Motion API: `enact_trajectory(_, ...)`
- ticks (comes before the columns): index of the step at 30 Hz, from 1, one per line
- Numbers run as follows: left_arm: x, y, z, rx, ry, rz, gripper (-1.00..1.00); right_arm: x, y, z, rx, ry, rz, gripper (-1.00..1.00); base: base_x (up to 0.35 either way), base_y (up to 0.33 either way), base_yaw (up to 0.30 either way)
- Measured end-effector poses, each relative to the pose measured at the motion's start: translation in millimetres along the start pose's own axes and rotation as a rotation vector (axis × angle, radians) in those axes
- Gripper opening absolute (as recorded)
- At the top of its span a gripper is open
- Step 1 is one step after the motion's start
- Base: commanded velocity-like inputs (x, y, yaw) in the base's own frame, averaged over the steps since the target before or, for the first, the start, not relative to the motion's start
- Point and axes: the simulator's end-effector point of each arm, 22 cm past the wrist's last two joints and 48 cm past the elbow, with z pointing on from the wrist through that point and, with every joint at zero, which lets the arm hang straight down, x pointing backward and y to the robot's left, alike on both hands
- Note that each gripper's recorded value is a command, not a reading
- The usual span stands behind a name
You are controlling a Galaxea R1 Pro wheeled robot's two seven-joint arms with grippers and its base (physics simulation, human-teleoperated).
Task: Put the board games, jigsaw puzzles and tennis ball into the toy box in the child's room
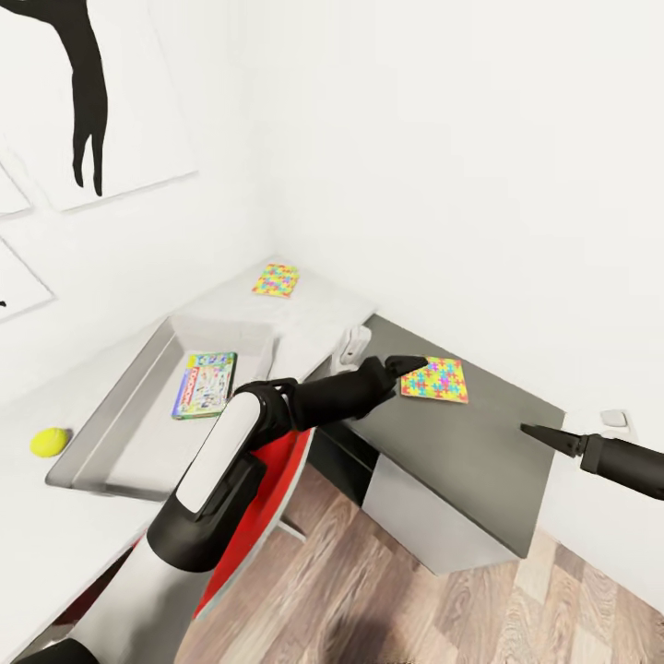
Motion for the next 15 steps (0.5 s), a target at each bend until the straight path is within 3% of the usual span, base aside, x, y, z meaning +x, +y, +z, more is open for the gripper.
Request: enact_trajectory(15, 2.3, 1.3, 0.5, -0.009, 0.004, 0.004, 1.00, -0.9, 0.1, -0.6, 0.002, 0.000, -0.003, 1.00, 0.000, 0.000, -0.293)
